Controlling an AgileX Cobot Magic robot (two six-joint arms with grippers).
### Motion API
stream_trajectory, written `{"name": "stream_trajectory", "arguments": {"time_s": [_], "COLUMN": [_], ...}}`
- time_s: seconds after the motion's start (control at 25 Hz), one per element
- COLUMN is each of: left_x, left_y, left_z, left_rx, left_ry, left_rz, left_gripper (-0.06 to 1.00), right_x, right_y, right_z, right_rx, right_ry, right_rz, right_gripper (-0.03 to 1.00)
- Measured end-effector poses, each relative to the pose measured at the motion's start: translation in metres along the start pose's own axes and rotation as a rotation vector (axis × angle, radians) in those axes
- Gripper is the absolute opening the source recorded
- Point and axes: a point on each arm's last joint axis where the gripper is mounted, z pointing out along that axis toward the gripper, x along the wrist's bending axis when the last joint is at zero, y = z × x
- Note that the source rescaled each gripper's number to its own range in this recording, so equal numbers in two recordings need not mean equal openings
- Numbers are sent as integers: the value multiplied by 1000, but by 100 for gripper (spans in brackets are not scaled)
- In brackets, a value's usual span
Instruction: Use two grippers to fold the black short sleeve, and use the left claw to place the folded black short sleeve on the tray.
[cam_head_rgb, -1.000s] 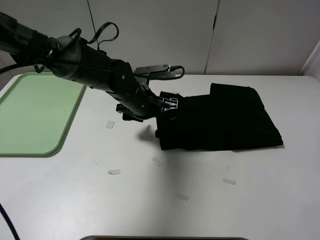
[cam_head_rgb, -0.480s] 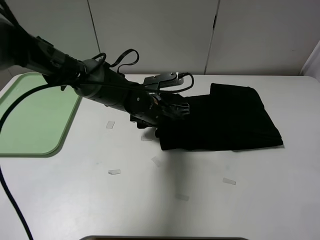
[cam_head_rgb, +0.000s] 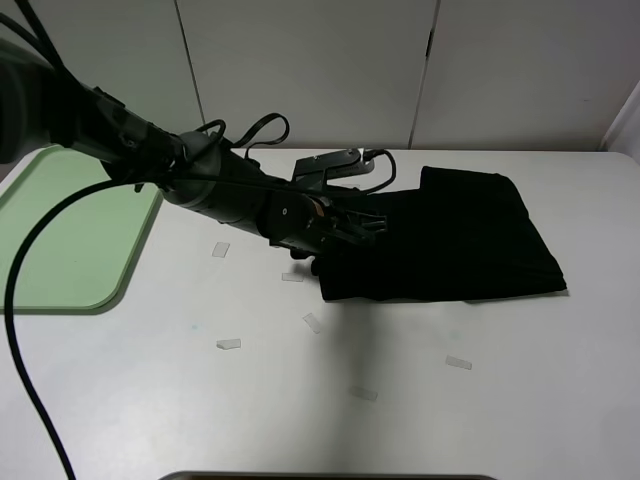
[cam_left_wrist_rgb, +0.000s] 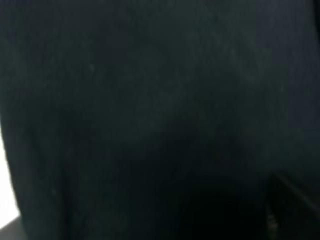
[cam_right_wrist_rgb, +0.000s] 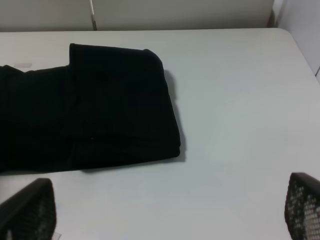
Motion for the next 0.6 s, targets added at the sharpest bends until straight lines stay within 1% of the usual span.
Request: {"name": "stream_trajectory", "arguments": {"time_s": [0.2, 0.32, 0.44, 0.48, 0.6], "left_x": [2, 2, 1, 1, 0], "left_y": [-2, -2, -3, -3, -3], "left_z": [2, 2, 2, 2, 2], "left_rx": [7, 8, 8, 8, 7], "left_ry": [5, 6, 5, 3, 3], "left_rz": [-1, -2, -2, -1, -4], "left_gripper": [49, 32, 10, 6, 5], "right_x": [0, 0, 0, 0, 0], "right_y": [0, 0, 0, 0, 0], "right_z": [0, 0, 0, 0, 0], "right_rx": [0, 0, 0, 0, 0], "right_ry": [0, 0, 0, 0, 0], "right_rz": [0, 0, 0, 0, 0], "right_gripper": [100, 100, 100, 100, 100]}}
